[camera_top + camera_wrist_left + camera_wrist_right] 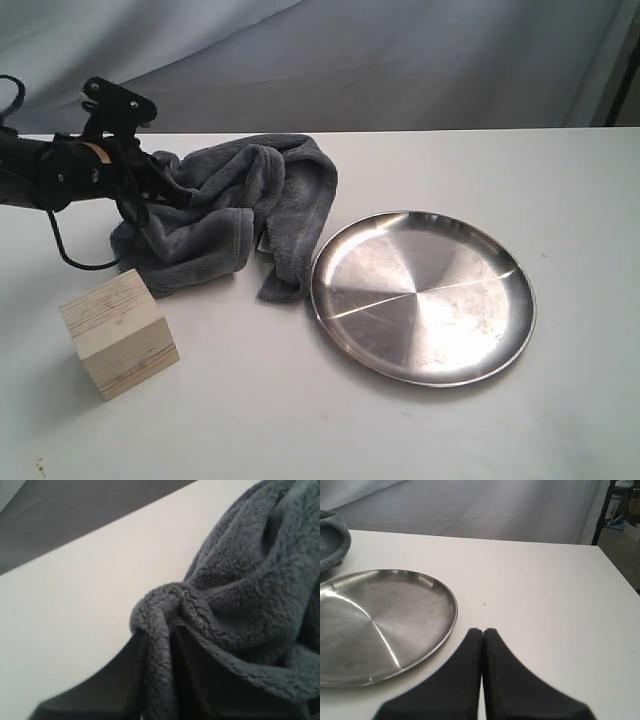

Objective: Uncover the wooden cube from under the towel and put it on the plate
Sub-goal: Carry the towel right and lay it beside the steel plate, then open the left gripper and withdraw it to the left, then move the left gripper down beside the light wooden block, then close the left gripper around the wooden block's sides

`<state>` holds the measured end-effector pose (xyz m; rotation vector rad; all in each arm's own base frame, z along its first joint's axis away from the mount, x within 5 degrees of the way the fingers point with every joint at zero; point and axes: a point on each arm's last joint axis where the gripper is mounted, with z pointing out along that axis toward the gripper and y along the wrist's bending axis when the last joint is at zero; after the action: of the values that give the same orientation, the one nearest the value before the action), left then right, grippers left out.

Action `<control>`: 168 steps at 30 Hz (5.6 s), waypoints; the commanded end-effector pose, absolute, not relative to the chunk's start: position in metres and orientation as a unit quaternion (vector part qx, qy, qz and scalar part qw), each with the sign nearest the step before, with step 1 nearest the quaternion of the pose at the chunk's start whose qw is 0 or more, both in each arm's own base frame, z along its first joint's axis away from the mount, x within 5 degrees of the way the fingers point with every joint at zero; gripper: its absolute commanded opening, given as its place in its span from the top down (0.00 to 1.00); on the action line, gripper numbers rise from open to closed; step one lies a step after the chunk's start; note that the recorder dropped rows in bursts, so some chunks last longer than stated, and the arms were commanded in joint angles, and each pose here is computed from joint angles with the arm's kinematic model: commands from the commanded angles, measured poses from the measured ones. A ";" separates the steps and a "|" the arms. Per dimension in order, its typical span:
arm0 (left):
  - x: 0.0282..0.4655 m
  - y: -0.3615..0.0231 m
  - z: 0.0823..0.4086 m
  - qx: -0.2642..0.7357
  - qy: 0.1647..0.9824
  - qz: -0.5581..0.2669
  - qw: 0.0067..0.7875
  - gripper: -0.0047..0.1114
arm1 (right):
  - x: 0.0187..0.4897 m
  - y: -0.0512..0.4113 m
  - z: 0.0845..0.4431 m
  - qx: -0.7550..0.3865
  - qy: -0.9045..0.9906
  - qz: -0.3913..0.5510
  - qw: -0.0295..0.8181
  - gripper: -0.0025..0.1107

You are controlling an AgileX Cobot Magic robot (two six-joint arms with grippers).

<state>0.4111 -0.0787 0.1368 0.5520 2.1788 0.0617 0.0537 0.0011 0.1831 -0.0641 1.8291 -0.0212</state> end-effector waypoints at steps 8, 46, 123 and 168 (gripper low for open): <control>0.410 -0.078 0.107 0.182 0.905 0.006 0.384 0.26 | 0.053 0.001 0.182 -0.028 0.791 -0.008 0.611 0.98; 0.239 -0.053 0.314 0.251 0.901 -0.032 0.352 0.45 | 0.053 0.001 0.182 -0.028 0.791 -0.008 0.611 0.98; 0.210 -0.048 0.260 0.288 0.838 0.009 0.464 0.06 | 0.053 0.001 0.182 -0.028 0.791 -0.008 0.611 0.98; 0.260 -0.062 0.158 0.434 0.880 -0.039 0.189 0.06 | 0.053 0.001 0.182 -0.028 0.791 -0.008 0.611 0.98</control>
<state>0.2581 -0.0623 0.1569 1.1901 2.4989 -0.1263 0.0537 0.0011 0.1831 -0.0641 1.8291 -0.0212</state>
